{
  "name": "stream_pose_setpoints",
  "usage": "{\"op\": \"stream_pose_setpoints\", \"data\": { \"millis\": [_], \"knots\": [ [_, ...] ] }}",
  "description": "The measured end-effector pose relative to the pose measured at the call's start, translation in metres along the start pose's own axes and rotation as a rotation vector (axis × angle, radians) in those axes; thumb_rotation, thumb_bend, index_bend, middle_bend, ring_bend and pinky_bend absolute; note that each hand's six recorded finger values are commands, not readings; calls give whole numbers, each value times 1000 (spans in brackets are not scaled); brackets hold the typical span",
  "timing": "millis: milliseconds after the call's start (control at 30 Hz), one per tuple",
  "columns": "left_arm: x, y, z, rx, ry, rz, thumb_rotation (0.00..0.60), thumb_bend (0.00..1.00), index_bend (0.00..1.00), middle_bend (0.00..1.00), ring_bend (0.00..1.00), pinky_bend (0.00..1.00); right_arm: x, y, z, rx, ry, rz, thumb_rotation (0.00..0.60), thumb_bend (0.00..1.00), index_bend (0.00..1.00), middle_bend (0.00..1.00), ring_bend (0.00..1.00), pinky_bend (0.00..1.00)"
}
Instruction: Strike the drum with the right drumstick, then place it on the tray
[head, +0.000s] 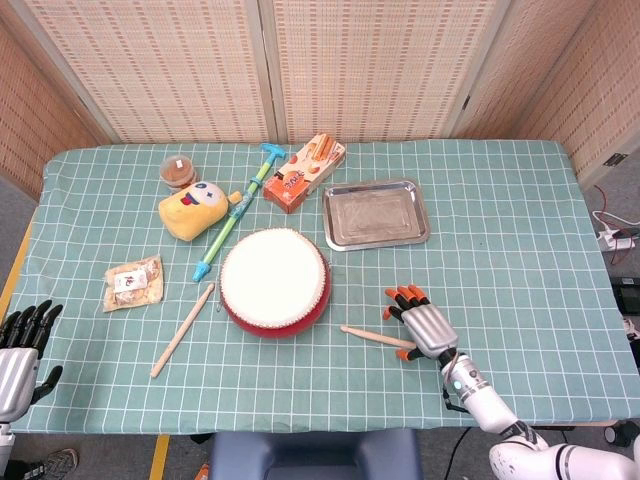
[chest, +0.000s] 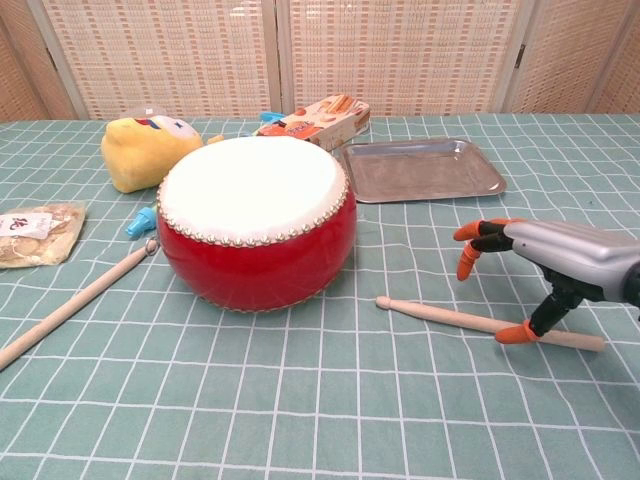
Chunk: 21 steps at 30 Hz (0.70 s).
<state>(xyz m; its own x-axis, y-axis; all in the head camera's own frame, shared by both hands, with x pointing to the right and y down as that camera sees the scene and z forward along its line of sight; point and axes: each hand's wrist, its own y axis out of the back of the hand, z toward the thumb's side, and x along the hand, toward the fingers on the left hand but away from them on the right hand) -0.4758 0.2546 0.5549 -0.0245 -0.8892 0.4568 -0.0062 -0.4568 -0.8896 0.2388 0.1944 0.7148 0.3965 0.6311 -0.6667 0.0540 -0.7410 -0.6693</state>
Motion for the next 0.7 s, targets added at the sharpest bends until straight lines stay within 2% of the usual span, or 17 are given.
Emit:
{"op": "stream_pose_setpoints", "data": {
  "millis": [133, 433, 700],
  "knots": [
    [-1, -1, -1, -1, -3, -3, 600, 266, 0, 0, 0, 0, -11, -6, 8, -29, 8, 3, 600, 268, 465, 61, 0, 0],
    [-2, -2, -6, -5, 8, -4, 600, 266, 0, 0, 0, 0, -30, -16, 21, -55, 13, 13, 600, 290, 498, 61, 0, 0],
    [-2, -4, -8, -9, 9, -9, 600, 266, 0, 0, 0, 0, -35, -21, 26, -47, 16, 24, 600, 290, 498, 61, 0, 0]
  ]
}}
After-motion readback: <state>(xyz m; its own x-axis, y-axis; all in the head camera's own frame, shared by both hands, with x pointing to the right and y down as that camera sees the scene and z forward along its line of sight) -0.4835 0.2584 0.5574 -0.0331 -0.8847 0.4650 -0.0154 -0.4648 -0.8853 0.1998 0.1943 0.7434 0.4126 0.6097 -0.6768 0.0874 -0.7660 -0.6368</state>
